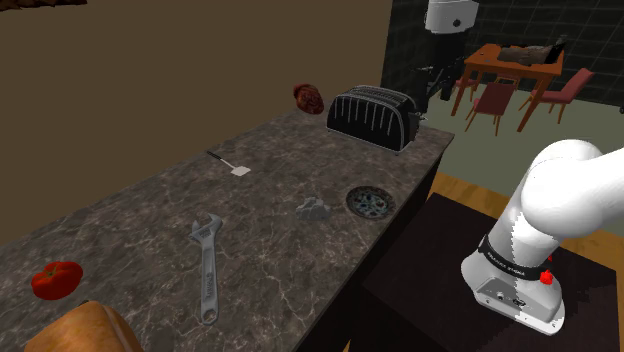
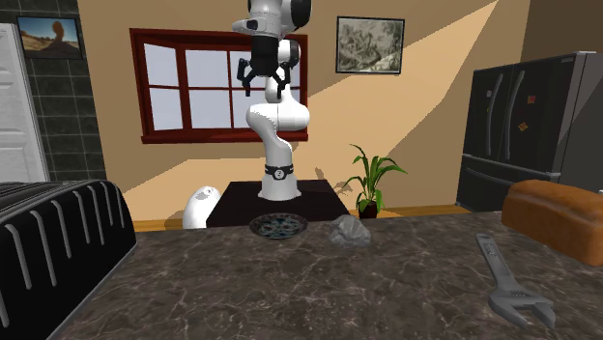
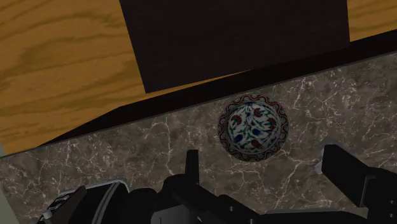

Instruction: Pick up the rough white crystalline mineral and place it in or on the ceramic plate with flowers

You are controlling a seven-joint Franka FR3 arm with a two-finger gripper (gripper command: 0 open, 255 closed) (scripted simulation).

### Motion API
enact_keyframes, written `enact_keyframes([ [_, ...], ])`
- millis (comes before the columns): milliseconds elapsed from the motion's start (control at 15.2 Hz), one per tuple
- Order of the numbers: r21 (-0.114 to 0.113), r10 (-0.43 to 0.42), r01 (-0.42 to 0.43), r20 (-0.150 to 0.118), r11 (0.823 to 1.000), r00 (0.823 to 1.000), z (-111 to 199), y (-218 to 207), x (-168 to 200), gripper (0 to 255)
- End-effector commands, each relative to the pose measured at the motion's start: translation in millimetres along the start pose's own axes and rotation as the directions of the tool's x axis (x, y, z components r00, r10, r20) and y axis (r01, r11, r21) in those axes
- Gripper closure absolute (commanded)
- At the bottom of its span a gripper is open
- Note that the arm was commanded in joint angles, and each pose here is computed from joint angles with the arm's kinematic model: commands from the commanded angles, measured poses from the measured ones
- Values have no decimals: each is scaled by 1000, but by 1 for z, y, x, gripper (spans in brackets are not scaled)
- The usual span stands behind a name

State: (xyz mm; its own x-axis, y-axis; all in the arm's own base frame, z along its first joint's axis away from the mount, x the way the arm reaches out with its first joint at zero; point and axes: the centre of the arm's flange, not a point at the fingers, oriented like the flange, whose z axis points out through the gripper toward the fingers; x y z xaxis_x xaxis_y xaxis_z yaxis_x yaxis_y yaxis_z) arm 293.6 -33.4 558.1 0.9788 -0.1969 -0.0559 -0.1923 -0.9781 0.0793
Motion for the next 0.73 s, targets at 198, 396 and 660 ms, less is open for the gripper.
enact_keyframes([
  [198, 2, -56, 56, -22, 998, 998, 27, -21, 16, 0],
  [396, 3, -111, 112, -44, 994, 993, 54, -43, 31, 0],
  [660, 1, -185, 185, -74, 983, 980, 89, -74, 51, 0],
])
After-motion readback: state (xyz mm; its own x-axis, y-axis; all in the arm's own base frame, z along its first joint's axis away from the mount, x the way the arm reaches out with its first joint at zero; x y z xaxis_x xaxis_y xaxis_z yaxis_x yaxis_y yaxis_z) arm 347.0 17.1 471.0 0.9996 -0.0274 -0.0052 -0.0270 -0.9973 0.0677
